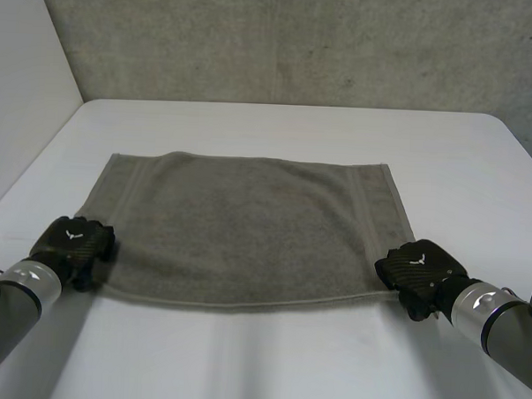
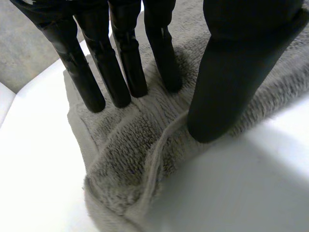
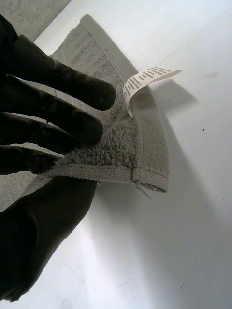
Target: Fold the towel.
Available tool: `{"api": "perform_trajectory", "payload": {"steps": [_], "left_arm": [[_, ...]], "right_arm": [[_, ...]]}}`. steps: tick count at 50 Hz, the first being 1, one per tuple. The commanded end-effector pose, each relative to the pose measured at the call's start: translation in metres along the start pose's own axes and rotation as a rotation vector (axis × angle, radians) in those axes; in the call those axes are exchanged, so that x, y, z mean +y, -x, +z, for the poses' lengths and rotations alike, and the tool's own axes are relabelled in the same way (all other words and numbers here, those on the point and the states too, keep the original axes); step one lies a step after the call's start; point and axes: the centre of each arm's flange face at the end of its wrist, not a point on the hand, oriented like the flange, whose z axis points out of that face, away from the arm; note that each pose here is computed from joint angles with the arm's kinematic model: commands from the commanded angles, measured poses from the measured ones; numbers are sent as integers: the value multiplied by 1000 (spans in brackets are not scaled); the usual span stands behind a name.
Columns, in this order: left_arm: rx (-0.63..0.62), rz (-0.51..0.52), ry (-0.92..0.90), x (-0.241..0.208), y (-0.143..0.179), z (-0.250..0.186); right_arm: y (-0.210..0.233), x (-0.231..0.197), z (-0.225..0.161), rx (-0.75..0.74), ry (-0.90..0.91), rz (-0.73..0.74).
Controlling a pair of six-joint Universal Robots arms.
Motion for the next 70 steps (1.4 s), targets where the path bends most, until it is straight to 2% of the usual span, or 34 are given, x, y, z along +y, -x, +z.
{"api": "perform_trajectory", "payload": {"steps": [1,26,40,54,70], "left_arm": [[21,-1,17,2,-5,-3],[42,2,46,8,-11,-11],[8,-11,55,11,1,-6],[-10,1,18,9,2,0],[-63,-15,-65,-13,15,-6]], "right_arm": [[0,0,0,-1,0,0],[1,0,0,-2,1,1],[1,0,0,-3,0,0],[2,3,2,-9,10,5],[3,3,1,-11,9,4]]}}
